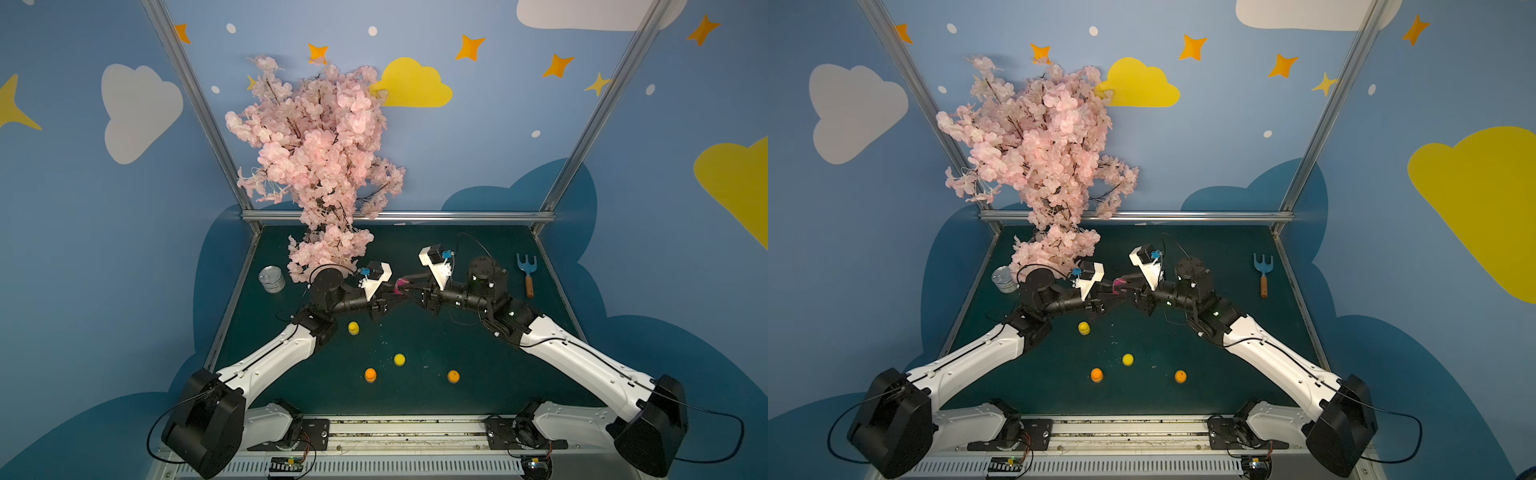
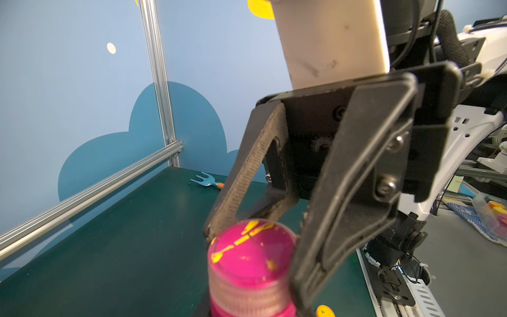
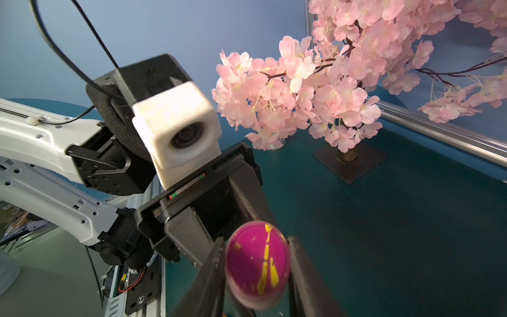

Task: Close the paint jar lid
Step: Screw the lid onto the paint jar.

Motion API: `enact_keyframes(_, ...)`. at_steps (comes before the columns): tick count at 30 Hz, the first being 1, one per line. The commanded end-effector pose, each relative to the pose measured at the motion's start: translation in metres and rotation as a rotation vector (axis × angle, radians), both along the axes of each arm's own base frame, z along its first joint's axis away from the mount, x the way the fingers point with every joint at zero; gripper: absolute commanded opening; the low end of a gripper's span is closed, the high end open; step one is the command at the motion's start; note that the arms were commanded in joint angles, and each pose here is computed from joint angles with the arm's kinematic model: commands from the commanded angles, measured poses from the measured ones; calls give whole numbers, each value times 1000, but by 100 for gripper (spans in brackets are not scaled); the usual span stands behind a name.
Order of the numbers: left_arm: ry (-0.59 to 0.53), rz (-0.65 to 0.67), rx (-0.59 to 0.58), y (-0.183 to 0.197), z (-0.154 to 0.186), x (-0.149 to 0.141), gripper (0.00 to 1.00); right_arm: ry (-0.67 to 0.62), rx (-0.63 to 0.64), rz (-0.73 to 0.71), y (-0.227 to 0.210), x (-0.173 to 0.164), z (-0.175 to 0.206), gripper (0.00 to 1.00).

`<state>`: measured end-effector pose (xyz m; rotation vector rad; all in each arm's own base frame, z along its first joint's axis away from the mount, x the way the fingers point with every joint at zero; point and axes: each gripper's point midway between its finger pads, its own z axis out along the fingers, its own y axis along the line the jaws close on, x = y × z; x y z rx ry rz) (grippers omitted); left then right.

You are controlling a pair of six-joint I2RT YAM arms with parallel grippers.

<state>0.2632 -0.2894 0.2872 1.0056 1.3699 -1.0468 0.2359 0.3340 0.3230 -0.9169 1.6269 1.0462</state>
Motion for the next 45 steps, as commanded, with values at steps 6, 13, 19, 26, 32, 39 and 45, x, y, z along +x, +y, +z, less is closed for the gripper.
enact_keyframes(6,-81,-3,-78,1,43,-2,7,8,-35,-27,0,5,-17,0)
enact_keyframes(13,-188,200,-52,5,65,17,9,29,-139,-147,1,23,-38,0)
enact_keyframes(19,-288,326,-56,6,89,22,8,53,-187,-291,-6,42,-49,0)
enact_keyframes(26,-303,426,-81,13,98,31,7,112,-214,-424,-12,57,-63,0)
enact_keyframes(32,-291,483,-75,17,91,37,7,148,-221,-485,-14,63,-69,0)
enact_keyframes(39,-233,445,-13,18,68,32,9,135,-239,-485,-25,55,-61,42)
enact_keyframes(45,-113,389,30,28,35,31,10,78,-206,-545,-57,45,-45,62)
